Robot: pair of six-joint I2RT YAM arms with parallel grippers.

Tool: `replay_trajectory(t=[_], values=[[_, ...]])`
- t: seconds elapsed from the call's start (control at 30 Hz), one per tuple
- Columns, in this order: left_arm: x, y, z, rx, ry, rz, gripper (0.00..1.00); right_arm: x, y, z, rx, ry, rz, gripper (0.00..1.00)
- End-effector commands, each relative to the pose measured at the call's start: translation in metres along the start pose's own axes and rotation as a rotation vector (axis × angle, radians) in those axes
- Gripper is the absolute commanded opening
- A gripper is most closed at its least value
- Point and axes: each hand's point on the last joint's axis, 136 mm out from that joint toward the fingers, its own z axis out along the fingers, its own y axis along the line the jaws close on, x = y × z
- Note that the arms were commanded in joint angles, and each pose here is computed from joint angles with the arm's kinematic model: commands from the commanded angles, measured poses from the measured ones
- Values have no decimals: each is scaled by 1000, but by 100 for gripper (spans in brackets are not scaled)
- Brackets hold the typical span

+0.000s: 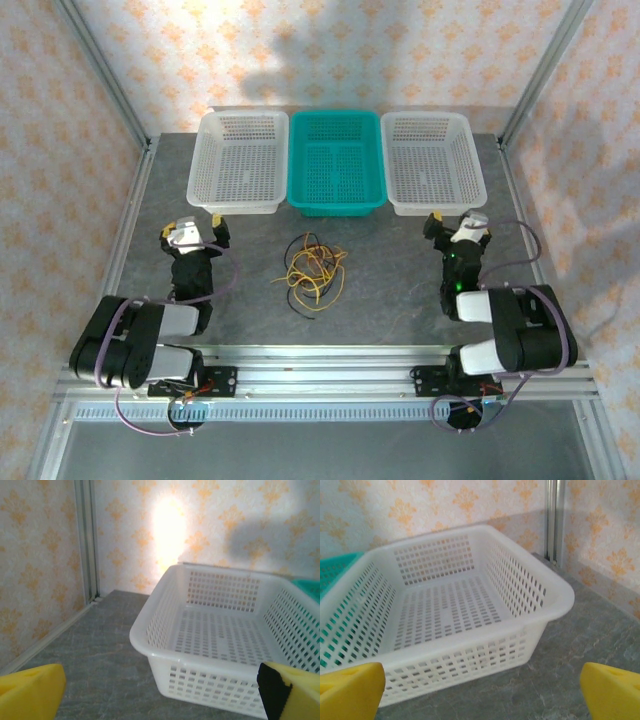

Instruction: Untangle the cables

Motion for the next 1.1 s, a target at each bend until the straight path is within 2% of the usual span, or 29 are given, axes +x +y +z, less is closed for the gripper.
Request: replay_trajectory(t=[0.0, 0.2, 0.37, 0.5, 0.63, 0.73, 0.87, 0.9, 1.07], values=[[-2, 6, -5, -45, 22, -7, 99, -10, 3, -7, -19, -15, 16, 100], [-30, 7, -10, -48, 9, -147, 99, -31, 18, -17, -106, -24, 61, 100], [-44, 4, -10, -43, 46, -195, 100, -50, 20, -19, -103, -25, 143, 100], [-48, 28, -13, -207, 109, -319, 99, -59, 28, -23, -138, 0, 194, 100], [-48, 41, -19, -319, 198, -345, 100, -72, 29, -32, -150, -19, 264, 100], [-50, 38, -21, -314, 258, -333, 100, -76, 28, -32, -132, 25, 344, 100], [-54, 24, -20, -247, 326, -332, 100, -55, 13, -21, 50, 221, 470, 100], [-53, 19, -20, -221, 350, -331, 99, -49, 18, -20, 37, 268, 466, 100], [-40, -17, -21, -61, 470, -356, 99, -40, 47, -26, -93, 348, 485, 100]])
